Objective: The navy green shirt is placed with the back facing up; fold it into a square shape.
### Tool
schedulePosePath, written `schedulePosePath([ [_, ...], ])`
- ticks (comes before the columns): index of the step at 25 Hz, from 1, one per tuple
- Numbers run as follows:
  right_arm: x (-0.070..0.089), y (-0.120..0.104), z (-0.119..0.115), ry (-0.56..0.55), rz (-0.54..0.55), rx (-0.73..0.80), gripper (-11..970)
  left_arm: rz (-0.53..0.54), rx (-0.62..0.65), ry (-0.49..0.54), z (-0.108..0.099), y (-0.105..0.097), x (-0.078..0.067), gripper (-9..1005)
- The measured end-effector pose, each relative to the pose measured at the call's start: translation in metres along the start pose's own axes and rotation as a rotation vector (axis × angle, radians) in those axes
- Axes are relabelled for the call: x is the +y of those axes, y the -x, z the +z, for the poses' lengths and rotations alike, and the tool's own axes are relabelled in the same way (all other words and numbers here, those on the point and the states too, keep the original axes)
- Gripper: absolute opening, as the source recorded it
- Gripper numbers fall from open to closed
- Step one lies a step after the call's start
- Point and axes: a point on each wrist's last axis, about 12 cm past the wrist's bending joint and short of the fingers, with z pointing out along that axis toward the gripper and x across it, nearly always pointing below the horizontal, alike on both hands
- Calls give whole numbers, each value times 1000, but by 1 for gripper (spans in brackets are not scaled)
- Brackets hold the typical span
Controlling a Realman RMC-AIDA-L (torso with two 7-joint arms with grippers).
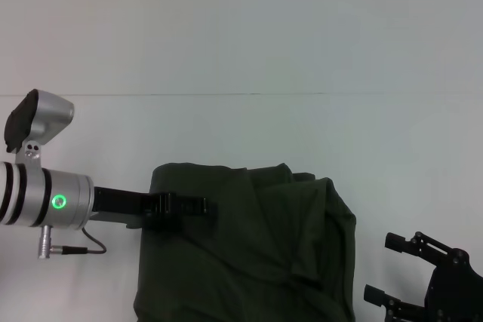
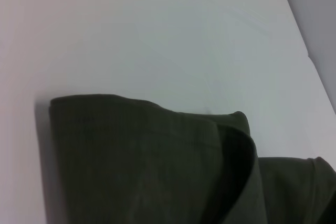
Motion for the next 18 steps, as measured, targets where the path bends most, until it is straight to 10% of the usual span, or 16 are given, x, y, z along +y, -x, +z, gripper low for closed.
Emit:
schedulePosePath([
  [18, 1, -1, 1, -1, 4, 0, 876, 14, 31, -34, 17, -5, -14, 934],
])
